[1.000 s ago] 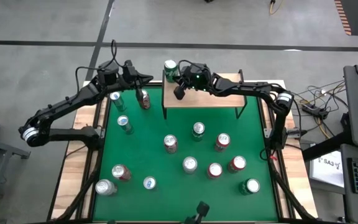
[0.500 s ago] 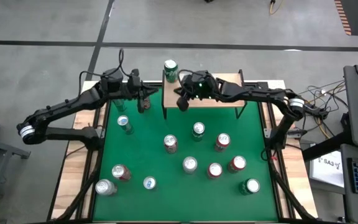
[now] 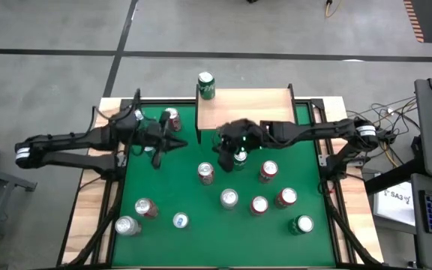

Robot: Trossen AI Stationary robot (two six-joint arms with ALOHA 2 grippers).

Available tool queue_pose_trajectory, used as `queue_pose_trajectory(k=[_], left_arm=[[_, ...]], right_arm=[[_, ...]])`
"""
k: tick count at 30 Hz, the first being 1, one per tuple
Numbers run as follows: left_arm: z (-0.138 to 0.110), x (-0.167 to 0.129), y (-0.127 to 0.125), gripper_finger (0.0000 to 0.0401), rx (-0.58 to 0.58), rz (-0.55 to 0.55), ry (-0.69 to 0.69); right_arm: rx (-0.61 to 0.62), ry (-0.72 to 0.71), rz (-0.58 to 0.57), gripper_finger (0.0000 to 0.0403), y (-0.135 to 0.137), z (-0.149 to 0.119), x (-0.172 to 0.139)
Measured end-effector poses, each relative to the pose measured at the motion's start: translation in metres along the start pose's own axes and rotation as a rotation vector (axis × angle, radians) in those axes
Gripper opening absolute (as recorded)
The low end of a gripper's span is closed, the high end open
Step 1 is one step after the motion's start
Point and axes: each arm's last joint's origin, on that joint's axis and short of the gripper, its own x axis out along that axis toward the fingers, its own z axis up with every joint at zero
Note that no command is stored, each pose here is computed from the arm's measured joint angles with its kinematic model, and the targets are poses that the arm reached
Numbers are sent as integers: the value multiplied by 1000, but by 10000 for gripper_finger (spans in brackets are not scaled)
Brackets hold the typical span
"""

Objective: Place canned beverage on shelf
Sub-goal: Put the top pink white soda can on the shelf

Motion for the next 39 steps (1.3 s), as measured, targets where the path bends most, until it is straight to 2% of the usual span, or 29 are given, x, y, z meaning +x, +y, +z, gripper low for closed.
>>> queue_pose_trajectory(k=[6,12,16,19,25,31,39], left_arm=[[-10,-1,-20,0,-20,-104,-94],[-8,0,-30,0,-6,-156,-162],[-7,4,-31,0,-7,-167,-158],[-7,7,-31,0,-9,-166,-148],[-4,12,-29,0,-11,-140,-147],[2,15,-29,0,-8,-140,-153],[6,20,-28,0,-7,-140,-155]], right_arm=[[86,121,30,13,30,-23,-1],[114,208,71,13,62,-45,-6],[85,273,85,13,80,-57,-14],[15,321,85,13,90,-65,-20],[-130,380,78,13,99,-79,-27],[-177,358,-31,13,101,-85,-30],[-174,348,-59,13,105,-90,-27]])
